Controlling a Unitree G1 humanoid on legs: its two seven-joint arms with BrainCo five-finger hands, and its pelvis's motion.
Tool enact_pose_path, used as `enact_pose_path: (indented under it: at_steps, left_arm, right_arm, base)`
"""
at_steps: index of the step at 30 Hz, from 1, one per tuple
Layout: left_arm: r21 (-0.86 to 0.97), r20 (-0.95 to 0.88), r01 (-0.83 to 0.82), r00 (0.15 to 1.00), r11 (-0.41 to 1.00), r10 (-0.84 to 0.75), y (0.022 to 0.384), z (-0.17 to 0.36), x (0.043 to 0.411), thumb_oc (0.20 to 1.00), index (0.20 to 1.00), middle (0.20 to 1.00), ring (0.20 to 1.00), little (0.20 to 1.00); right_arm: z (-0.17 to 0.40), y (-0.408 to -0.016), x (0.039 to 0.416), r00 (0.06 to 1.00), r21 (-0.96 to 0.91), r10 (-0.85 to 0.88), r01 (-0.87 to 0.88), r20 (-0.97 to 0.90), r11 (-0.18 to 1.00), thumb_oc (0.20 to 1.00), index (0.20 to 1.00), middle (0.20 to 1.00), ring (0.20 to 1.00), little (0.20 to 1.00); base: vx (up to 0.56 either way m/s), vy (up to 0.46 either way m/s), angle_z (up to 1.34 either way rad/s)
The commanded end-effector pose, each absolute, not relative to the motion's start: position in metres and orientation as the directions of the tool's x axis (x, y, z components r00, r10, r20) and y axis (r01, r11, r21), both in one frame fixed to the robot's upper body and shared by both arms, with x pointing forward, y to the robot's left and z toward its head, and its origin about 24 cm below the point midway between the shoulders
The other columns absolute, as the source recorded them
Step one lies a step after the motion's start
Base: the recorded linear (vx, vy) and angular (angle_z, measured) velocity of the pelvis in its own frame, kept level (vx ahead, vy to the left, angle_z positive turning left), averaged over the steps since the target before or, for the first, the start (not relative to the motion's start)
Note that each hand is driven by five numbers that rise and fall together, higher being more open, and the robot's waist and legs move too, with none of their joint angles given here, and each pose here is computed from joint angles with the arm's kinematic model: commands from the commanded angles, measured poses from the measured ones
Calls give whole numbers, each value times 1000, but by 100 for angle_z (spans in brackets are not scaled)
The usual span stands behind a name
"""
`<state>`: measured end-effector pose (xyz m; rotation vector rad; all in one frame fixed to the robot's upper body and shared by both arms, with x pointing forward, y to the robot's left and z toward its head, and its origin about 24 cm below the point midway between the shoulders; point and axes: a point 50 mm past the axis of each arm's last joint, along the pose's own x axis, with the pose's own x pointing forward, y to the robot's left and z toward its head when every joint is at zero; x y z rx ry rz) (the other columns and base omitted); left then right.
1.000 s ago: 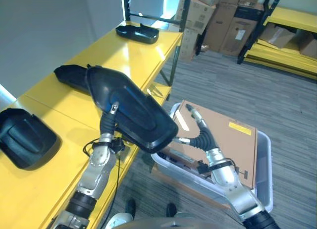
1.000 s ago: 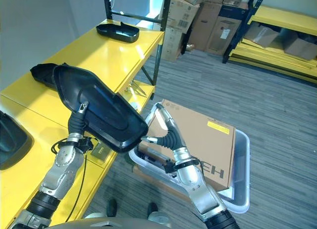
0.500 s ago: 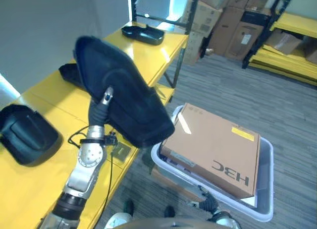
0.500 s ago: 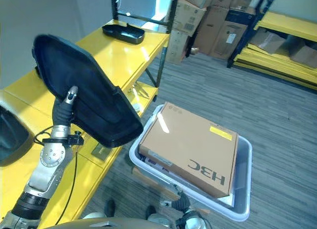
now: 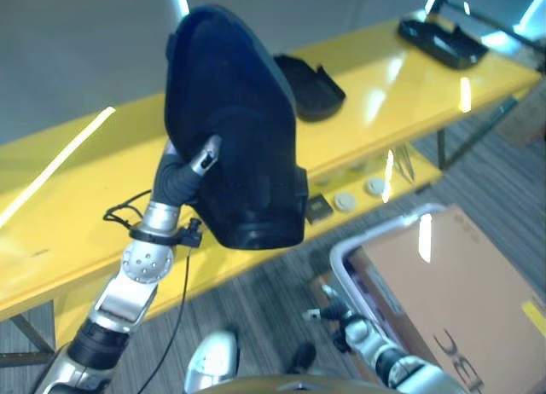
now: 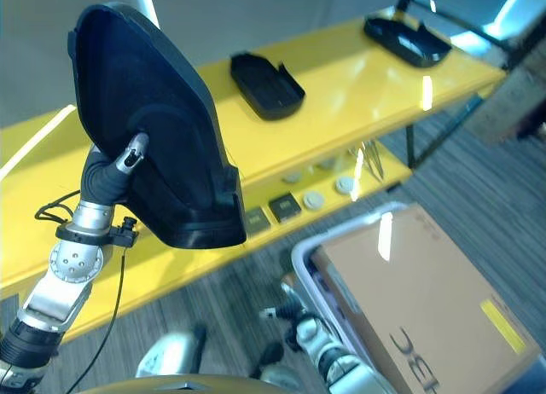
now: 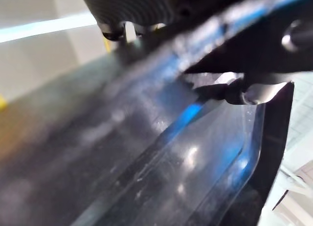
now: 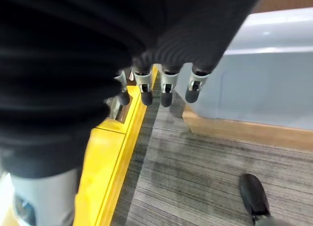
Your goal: Move parts from the plastic box to the shelf.
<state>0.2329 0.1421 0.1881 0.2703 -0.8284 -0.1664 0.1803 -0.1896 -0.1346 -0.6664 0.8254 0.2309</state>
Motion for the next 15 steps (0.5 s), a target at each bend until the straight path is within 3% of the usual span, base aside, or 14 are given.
enact_pose_path:
  at_steps: [1, 6, 12, 15]
  left_arm:
    - [301, 820, -9, 514, 954, -253, 144, 217, 220, 200, 200, 200, 200, 200]
    - [354, 847, -63, 445, 933, -292, 148, 232, 211, 200, 200, 200, 200, 200]
    - [323, 854, 11, 428, 946, -297, 142, 236, 212, 200, 200, 200, 200, 200]
    - [358, 840, 70, 411, 931, -354, 133, 236, 212, 200, 200, 200, 200, 200]
  right_arm:
    - [-146, -193, 158, 606, -448, -103, -452, -789, 772, 1000, 1000, 1000, 1000, 1000]
    - [-147, -182, 157, 610, -437, -60, -493, -790, 752, 1000, 1000, 1000, 1000, 1000]
    - [-145, -178, 160, 617, -432, -62, -472, -784, 769, 1000, 1000, 1000, 1000, 1000]
    - [-149, -183, 150, 590, -403, -65, -462, -805, 790, 1000, 1000, 1000, 1000, 1000]
  base:
    - [56, 71, 100]
    - [39, 118, 49]
    - [-73, 127, 22]
    - [31, -34, 135]
